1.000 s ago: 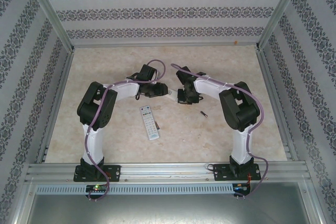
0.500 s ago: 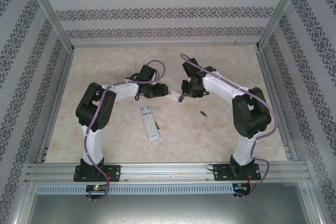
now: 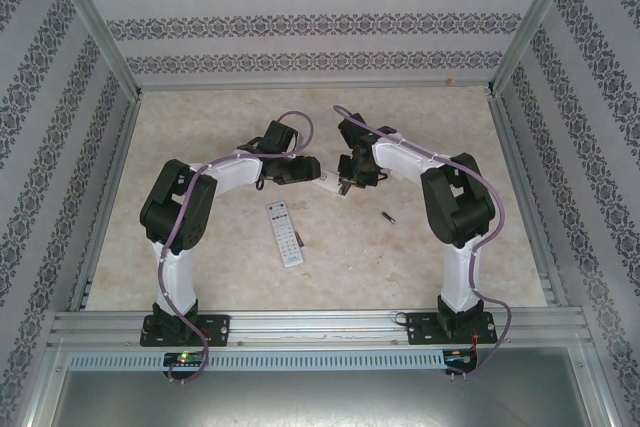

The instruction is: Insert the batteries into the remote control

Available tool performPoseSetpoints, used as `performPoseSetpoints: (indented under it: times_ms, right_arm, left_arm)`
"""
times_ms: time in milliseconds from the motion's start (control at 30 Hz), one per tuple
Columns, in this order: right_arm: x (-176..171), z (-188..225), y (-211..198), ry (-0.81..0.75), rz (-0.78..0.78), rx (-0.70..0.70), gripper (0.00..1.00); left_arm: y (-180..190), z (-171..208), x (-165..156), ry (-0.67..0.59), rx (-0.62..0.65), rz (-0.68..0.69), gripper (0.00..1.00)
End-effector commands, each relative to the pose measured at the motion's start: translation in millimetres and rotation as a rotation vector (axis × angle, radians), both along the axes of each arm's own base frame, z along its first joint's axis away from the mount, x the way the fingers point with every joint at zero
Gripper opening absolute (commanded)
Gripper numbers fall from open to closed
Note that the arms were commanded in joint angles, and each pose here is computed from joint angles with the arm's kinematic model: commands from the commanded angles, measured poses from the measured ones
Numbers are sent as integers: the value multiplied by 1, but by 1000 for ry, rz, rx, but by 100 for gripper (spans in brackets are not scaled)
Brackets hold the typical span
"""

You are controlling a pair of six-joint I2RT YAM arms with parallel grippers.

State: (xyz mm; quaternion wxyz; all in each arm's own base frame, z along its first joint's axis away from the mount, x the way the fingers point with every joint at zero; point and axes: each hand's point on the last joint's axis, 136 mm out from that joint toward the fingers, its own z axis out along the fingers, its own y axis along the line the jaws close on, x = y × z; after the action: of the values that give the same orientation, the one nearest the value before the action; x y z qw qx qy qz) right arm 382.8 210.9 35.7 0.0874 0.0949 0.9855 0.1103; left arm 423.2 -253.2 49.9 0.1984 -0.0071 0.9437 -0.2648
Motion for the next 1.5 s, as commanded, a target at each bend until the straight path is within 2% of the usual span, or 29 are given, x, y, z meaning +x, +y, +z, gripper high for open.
performPoseSetpoints:
  times_ms: [0,367,700,800,933,1033,1133,1200,1300,1467]
  right_arm:
    - [1,-3,-3,3,-5,-36,18]
    - [-2,-20,-3,33,22,-88,13]
    - [-44,-63,1,145,80,-169,12]
    - [-39,-47,-2,102,80,-156,12]
    - [-11,20,-1,-61,120,-116,17]
    - [11,70,-28,-199,105,-149,26]
    - [26,89,-73,-247,87,-171,34]
    - [30,85,-102,-214,73,-187,41]
    - [35,66,-130,-116,-1,-161,43]
    - [48,38,-137,-35,-57,-170,43]
  left_arm:
    - [5,6,-5,-8,21,-11,66]
    - [5,6,-4,-10,20,-13,66]
    - [5,2,-5,-5,20,-11,66]
    - [6,4,-5,-6,21,-14,66]
    - [9,11,-4,-30,30,-11,71]
    - [11,21,-3,-54,28,-8,76]
    - [12,36,-6,-86,16,-9,83]
    - [13,47,-9,-112,2,-14,86]
    - [12,62,-15,-148,-28,-25,88]
    - [-1,84,-26,-195,-116,-105,92]
